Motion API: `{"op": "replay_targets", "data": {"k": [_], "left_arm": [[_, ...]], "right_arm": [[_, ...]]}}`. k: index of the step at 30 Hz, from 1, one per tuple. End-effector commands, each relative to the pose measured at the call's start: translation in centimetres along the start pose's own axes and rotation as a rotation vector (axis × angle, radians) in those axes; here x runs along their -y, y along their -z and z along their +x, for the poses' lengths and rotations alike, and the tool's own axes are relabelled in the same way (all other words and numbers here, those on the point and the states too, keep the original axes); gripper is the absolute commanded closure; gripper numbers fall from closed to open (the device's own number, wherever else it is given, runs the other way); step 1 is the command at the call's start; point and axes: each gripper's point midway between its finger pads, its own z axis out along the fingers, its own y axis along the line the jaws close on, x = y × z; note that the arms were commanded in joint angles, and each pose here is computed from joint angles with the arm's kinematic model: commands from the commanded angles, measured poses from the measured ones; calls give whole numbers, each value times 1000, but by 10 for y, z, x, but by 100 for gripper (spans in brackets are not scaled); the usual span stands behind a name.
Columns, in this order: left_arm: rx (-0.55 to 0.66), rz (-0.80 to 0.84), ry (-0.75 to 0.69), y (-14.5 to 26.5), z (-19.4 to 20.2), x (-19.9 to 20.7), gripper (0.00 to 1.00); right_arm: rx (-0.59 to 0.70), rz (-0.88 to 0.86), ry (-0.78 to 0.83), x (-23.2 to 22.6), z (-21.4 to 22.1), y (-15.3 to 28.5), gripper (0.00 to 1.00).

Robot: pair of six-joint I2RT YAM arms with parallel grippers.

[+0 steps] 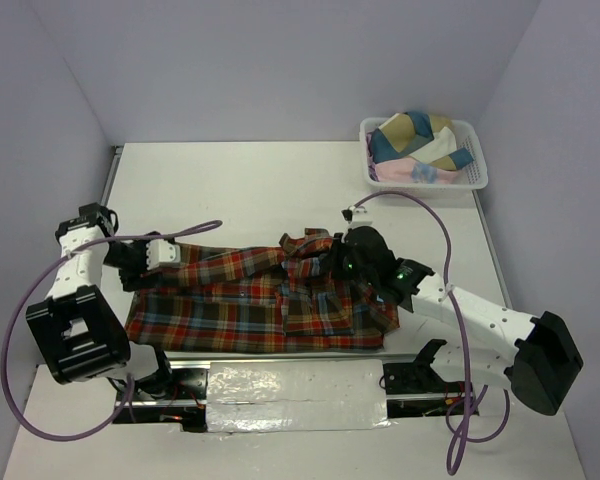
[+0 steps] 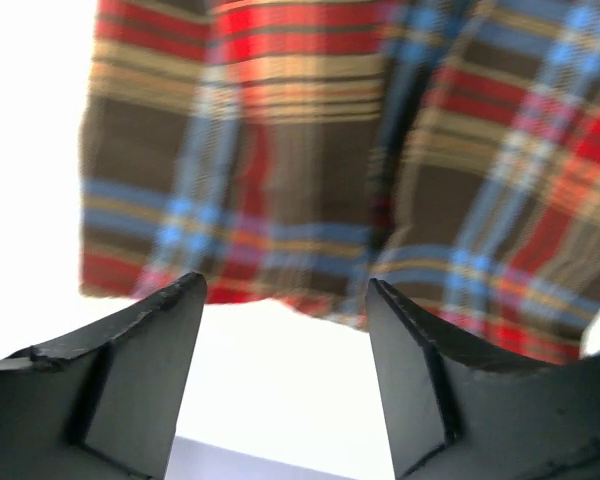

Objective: Fold and stack the long sleeve shirts
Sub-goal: Fold the shirt

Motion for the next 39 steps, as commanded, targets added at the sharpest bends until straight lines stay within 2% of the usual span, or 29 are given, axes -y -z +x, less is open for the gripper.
{"op": "replay_targets", "data": {"k": [1,7,9,14,18,19,21,22,24,25,28,31,32,33,34,36,39], "left_arm": [[19,-85,-27,16,-11,-16,20],[-21,-8,-83,-11,3,16,19],[-42,-92,-123,-17,6,-1,19],[-35,-204,-107,-16,-4,-34,23],[-64,-203,-123,-30,1,-32,30],[-67,-199,-131,-33,-1,-32,34],[-81,-191,-121,-39,2,-28,53],[-84,-185,-122,-41,3,-27,68],[-97,-186,-114,-42,5,-26,84],[-100,-213,-90,-40,6,-32,100],[-85,-342,-13,-24,-1,-67,100],[3,-431,70,-4,-25,-104,100],[22,-439,91,2,-30,-111,100],[41,-409,150,-2,-31,-111,100],[57,-438,153,11,-39,-127,100],[66,-428,195,12,-40,-133,100],[60,-409,163,15,-42,-130,100]], "right_arm": [[58,-30,-23,-9,-13,-1,100],[74,-38,-44,-10,-13,2,100],[64,-33,-44,-8,-10,1,100],[51,-25,-41,-7,-8,1,100],[53,-37,-53,-8,-7,1,100],[52,-36,-54,-8,-6,0,100],[47,-30,-53,-7,-5,0,100],[50,-27,-53,-7,-7,0,100],[57,-4,-43,-4,-11,2,100],[74,3,-33,-3,-18,4,100],[121,58,10,8,-48,4,100],[175,77,17,17,-105,6,100],[164,96,26,27,-106,3,100],[203,94,69,25,-129,8,100],[212,106,94,26,-138,6,100],[252,118,151,22,-165,11,100],[202,99,162,15,-163,6,100]]}}
